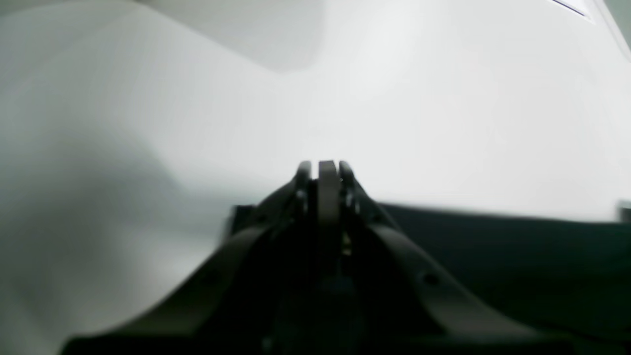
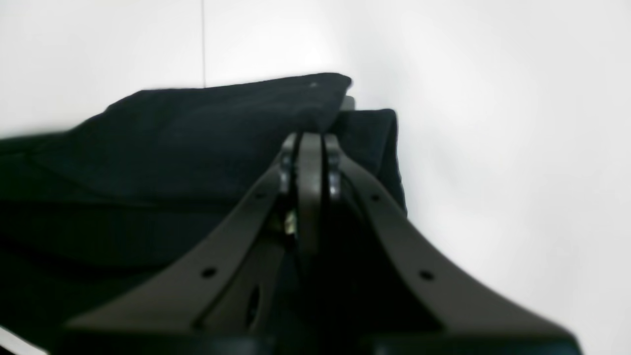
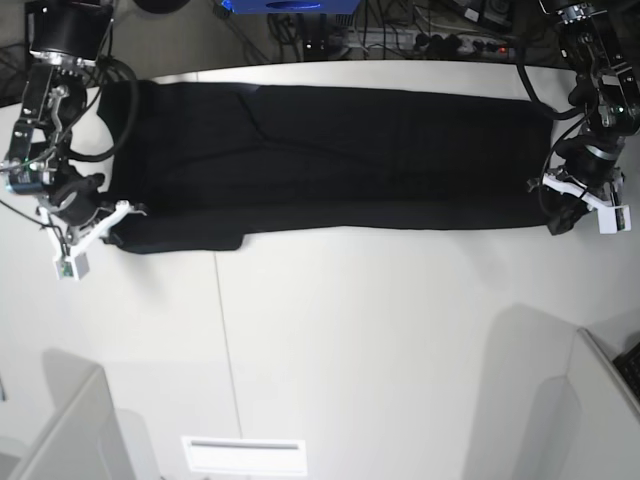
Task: Fold the T-shirt properly
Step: 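Lift the grasped edge and fold it over onto the shirt's other half, then lower the folded edge, open both grippers and lift away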
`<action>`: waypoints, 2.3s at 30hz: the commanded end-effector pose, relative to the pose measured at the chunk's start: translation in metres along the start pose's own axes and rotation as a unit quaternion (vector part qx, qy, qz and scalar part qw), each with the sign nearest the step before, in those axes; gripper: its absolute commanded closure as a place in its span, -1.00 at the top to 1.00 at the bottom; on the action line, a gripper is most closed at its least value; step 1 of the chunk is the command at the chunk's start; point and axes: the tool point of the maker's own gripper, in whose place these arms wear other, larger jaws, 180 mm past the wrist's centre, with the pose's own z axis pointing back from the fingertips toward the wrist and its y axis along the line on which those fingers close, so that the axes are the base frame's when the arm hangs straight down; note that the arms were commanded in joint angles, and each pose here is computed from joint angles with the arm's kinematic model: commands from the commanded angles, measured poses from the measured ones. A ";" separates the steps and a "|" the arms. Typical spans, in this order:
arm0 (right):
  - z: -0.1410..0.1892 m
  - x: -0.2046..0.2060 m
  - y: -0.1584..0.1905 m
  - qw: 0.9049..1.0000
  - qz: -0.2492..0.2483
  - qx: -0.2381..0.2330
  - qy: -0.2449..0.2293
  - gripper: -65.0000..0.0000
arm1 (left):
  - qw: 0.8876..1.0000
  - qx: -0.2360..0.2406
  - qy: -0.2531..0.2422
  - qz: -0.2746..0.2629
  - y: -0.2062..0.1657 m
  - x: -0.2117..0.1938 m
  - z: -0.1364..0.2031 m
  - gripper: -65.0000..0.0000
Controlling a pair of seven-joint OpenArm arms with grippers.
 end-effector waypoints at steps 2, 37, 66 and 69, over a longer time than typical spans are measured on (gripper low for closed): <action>0.010 0.011 0.000 1.000 0.006 0.000 -0.022 -1.00 | 1.000 -0.001 -0.027 -0.013 0.001 0.019 0.004 -1.00; 0.046 -0.097 0.001 0.993 -0.063 -0.023 0.093 -1.00 | 0.998 0.005 0.040 -0.042 0.006 -0.024 0.030 -1.00; 0.059 -0.110 -0.026 0.988 -0.119 -0.061 0.082 -0.33 | 0.997 0.003 0.054 -0.047 0.002 -0.035 0.043 0.67; 0.057 -0.101 -0.026 0.991 -0.103 -0.057 0.060 -0.34 | 0.998 -0.007 0.041 -0.048 -0.010 -0.029 0.045 0.67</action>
